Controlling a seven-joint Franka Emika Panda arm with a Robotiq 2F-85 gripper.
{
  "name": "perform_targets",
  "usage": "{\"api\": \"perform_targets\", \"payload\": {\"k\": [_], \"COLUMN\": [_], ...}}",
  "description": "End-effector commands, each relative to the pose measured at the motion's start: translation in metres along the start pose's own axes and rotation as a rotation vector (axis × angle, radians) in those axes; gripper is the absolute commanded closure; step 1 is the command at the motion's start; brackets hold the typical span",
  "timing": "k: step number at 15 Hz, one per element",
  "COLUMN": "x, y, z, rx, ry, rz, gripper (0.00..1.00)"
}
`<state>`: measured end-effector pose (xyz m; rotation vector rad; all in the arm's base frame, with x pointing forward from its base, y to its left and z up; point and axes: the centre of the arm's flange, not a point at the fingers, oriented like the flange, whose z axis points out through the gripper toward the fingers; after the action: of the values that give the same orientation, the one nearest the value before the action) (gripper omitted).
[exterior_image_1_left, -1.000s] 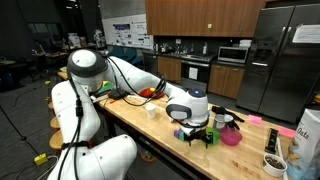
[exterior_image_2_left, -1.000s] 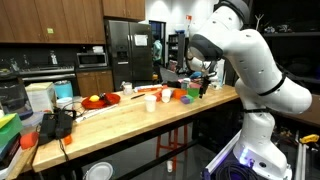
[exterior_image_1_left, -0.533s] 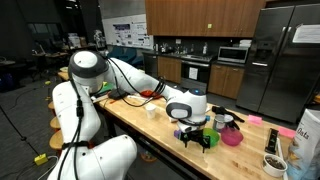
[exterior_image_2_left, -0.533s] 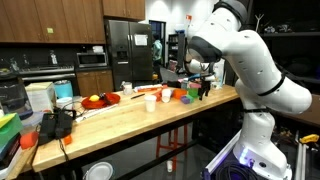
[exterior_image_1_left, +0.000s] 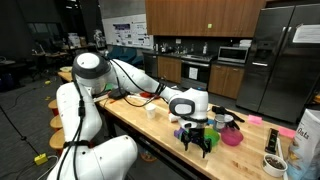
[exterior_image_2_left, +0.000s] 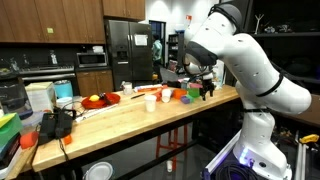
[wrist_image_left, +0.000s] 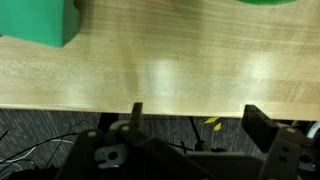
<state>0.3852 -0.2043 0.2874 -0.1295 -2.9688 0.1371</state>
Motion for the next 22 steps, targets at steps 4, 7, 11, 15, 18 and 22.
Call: {"api": "perform_targets", "payload": {"k": [4,7,11,15,18,22], "x": [-0.002,0.004,0.018,0.002,-0.011,-0.022], "y": [-0.002,-0.012,-0.03,-0.029,-0.021,-0.011], "z": [-0.008,-0.042,-0.093,-0.094,-0.078,-0.063], "rx": [0.028,0.137,0.285,0.261,0.198,0.167], "ry": [-0.003,-0.056,-0.144,-0.177,-0.244,-0.325], "rz": [0.009,0.024,0.045,0.004,-0.049,-0.102], "gripper": [0.0,0.0,0.0,0.0,0.0,0.0]}}
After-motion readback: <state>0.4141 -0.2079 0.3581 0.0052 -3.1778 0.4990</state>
